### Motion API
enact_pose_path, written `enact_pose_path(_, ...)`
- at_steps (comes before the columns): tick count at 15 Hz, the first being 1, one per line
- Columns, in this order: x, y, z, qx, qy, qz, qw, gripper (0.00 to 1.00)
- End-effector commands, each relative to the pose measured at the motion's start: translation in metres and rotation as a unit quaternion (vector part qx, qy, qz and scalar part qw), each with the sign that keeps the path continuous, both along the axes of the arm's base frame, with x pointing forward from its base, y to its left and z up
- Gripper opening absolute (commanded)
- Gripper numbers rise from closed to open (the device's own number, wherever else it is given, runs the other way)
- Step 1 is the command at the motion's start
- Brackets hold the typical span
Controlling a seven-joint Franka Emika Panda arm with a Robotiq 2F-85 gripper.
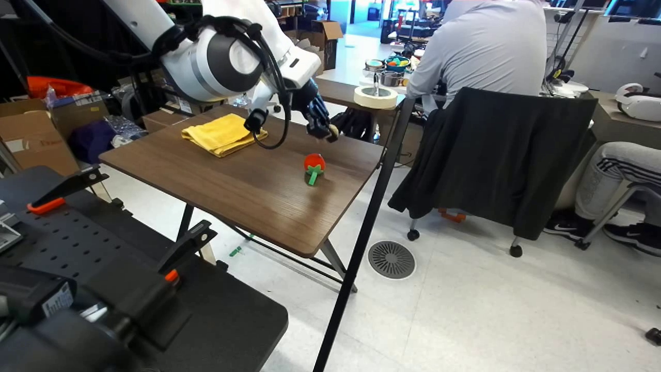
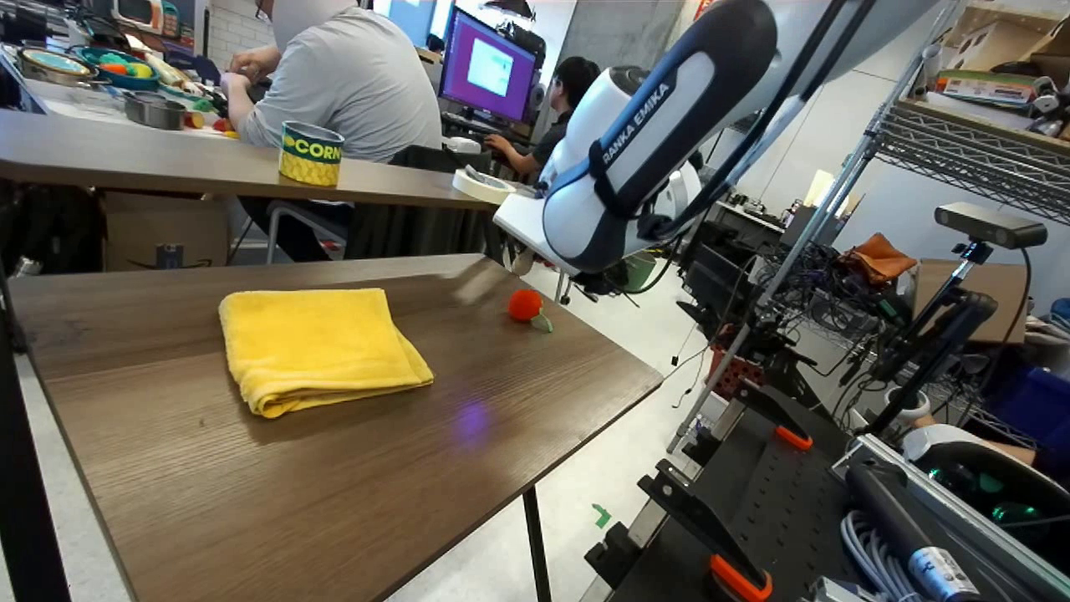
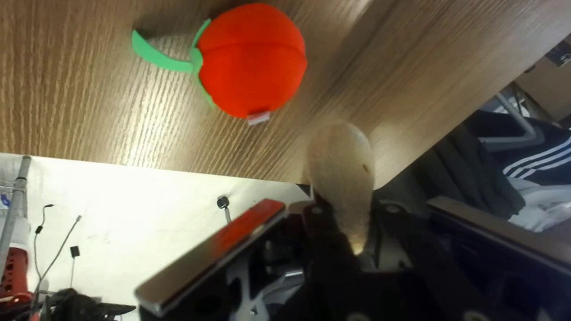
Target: Move the red plushie to the right of the table, then use the towel to wipe the table, then put the brown plushie at the right back corner
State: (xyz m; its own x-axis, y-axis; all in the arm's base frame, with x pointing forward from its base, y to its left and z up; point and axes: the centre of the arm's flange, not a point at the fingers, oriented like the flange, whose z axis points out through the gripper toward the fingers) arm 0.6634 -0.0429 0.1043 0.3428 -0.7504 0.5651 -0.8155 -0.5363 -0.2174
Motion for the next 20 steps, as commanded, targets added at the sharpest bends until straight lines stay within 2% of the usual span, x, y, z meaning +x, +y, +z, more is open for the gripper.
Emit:
enact_pose_path(1, 0.019, 0.007, -0.043, -0.021, -0.022, -0.031, 0.9991, 0.04)
enact_pose_path(5, 0.02, 0.011, -0.071, -0.028, -0.024, -0.039, 0.9986, 0.04)
enact_pose_path(6, 0.021, 0.012, -0.072, -0.029, -0.028, -0.038, 0.9984, 0.4)
enact_pose_path(7, 0.022, 0.013, -0.07, -0.028, -0.03, -0.037, 0.9985, 0.41)
enact_pose_path(11, 0.024, 0.031, -0.049, -0.021, -0.048, -0.017, 0.9985, 0.7)
enact_pose_path(15, 0.015, 0.074, -0.024, 0.011, -0.061, 0.027, 0.9977, 0.99)
enact_pose_path(18, 0.012, 0.114, -0.012, 0.049, -0.078, 0.073, 0.9931, 1.0)
enact_pose_path(20, 0.014, 0.147, -0.012, 0.084, -0.074, 0.109, 0.9878, 1.0)
